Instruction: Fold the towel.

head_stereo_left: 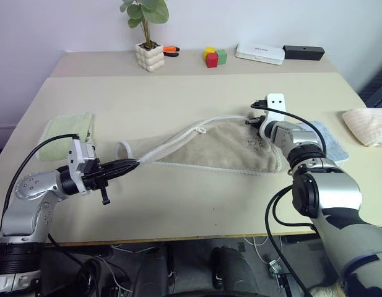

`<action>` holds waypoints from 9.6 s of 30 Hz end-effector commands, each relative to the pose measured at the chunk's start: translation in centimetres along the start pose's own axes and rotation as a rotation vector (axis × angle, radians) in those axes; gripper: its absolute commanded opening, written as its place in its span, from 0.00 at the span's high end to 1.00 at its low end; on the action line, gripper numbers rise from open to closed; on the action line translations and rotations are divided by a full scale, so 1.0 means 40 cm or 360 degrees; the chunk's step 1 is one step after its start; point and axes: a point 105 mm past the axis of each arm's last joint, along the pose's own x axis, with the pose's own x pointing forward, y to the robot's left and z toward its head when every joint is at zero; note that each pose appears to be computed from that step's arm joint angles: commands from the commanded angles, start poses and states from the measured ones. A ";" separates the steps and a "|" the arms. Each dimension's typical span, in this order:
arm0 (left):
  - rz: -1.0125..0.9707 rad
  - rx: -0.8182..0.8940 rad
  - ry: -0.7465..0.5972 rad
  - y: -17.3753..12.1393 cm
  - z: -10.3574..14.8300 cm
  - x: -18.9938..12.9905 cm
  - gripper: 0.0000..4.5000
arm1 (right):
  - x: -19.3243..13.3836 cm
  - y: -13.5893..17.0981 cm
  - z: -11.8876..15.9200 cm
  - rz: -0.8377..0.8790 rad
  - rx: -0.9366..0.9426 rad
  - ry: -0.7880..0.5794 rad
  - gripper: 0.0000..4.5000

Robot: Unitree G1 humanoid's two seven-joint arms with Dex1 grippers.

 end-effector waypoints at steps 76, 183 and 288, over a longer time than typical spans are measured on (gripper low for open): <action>0.0670 0.0316 0.0030 0.253 0.038 -0.001 1.00 | -0.198 0.089 0.078 0.0599 -0.1289 -0.0378 0.99; -0.0361 -0.0057 0.0911 0.142 -0.203 0.285 0.59 | -0.571 0.129 -0.167 0.1551 -0.1035 0.0253 1.00; -0.0046 -0.0147 0.0637 0.105 -0.032 -0.113 0.98 | -0.374 0.113 0.002 0.1157 -0.1325 -0.0240 1.00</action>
